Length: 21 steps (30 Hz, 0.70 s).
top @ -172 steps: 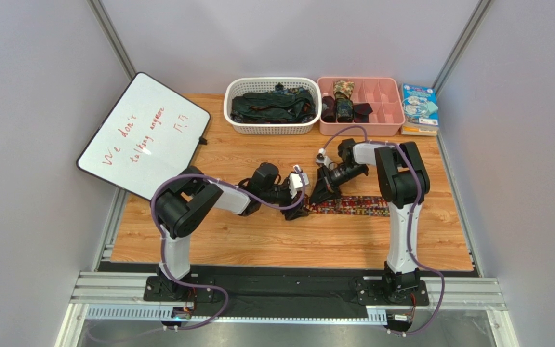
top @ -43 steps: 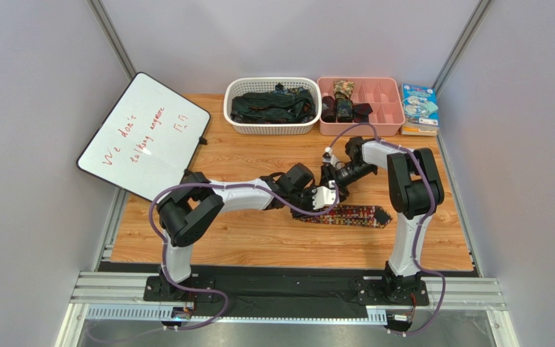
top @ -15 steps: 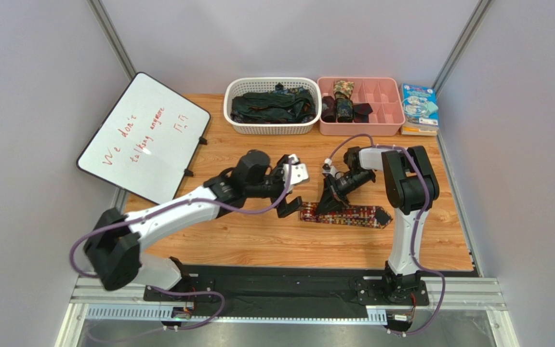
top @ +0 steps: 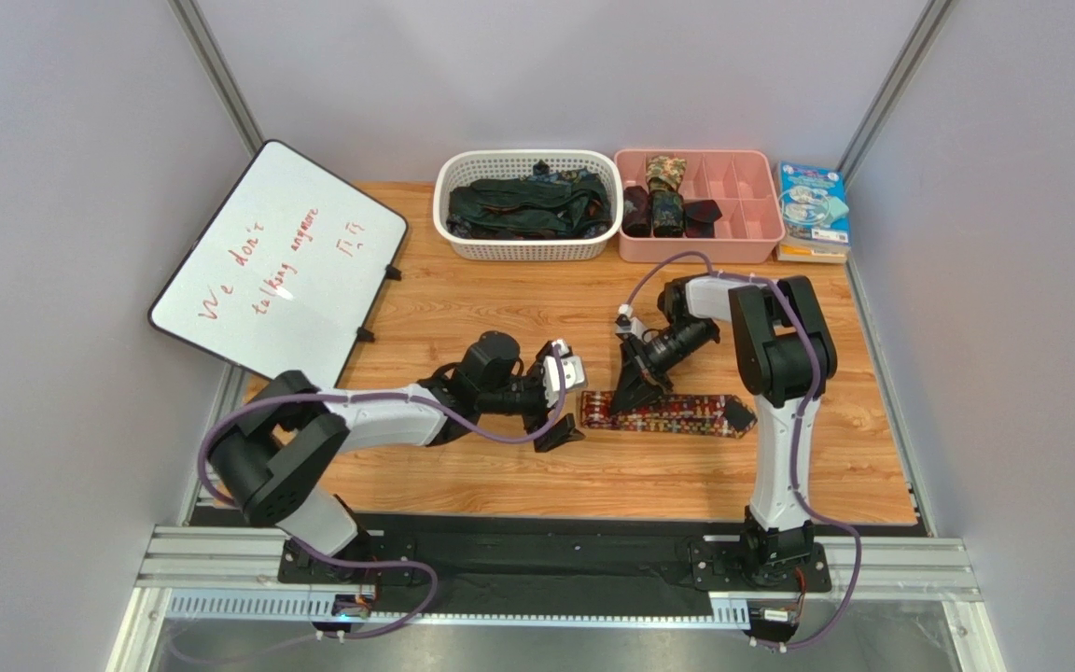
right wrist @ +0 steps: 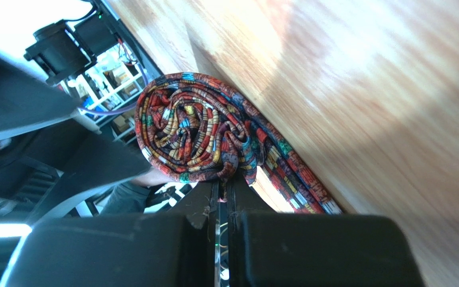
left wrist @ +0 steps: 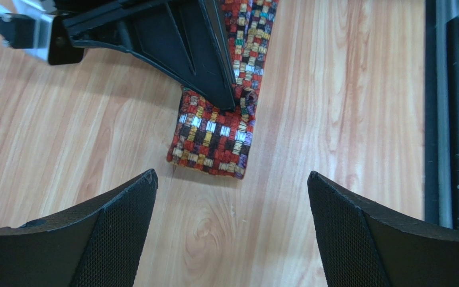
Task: Roll the ties
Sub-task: Roll the tie at the center of the board.
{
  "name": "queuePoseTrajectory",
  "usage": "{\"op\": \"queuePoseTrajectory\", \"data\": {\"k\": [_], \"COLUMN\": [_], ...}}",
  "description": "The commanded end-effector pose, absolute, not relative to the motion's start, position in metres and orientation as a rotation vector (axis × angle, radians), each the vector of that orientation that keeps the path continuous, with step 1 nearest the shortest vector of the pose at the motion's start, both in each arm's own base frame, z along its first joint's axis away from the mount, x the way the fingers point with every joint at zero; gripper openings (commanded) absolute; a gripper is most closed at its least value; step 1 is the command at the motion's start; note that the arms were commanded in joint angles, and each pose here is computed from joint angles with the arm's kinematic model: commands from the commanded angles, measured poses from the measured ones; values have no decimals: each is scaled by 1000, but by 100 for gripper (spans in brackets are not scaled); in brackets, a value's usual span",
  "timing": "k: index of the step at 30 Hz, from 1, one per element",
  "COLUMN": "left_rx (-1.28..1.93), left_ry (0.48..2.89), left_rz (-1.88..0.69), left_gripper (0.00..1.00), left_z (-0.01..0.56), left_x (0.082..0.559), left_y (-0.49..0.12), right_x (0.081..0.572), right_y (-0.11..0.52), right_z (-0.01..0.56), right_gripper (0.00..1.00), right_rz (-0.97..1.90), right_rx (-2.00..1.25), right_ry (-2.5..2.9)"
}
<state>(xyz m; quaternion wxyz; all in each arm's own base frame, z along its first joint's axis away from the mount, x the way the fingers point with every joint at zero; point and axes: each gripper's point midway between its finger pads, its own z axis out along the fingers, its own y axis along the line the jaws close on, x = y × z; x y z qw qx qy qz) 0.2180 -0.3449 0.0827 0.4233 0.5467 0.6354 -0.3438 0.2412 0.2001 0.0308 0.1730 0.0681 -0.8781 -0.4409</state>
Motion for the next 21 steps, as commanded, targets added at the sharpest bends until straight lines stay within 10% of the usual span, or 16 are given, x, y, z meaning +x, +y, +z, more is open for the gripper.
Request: {"op": "queuePoseTrajectory", "data": {"k": [1, 13, 21], "left_rx": [1423, 1554, 1606], "left_ry": [1312, 1292, 1447], "left_rz": [-842, -808, -912], "left_gripper": [98, 93, 55], "left_z": [94, 52, 27], "left_x": [230, 221, 197], "left_y": [-370, -390, -377], "right_x": [229, 212, 214], "right_y": [188, 203, 223], "right_z": [-16, 1, 32], "right_gripper": [0, 0, 0], "right_rz": [-1068, -1163, -1338], "right_rx": [363, 373, 363], "right_ry": [-2535, -2453, -2429]}}
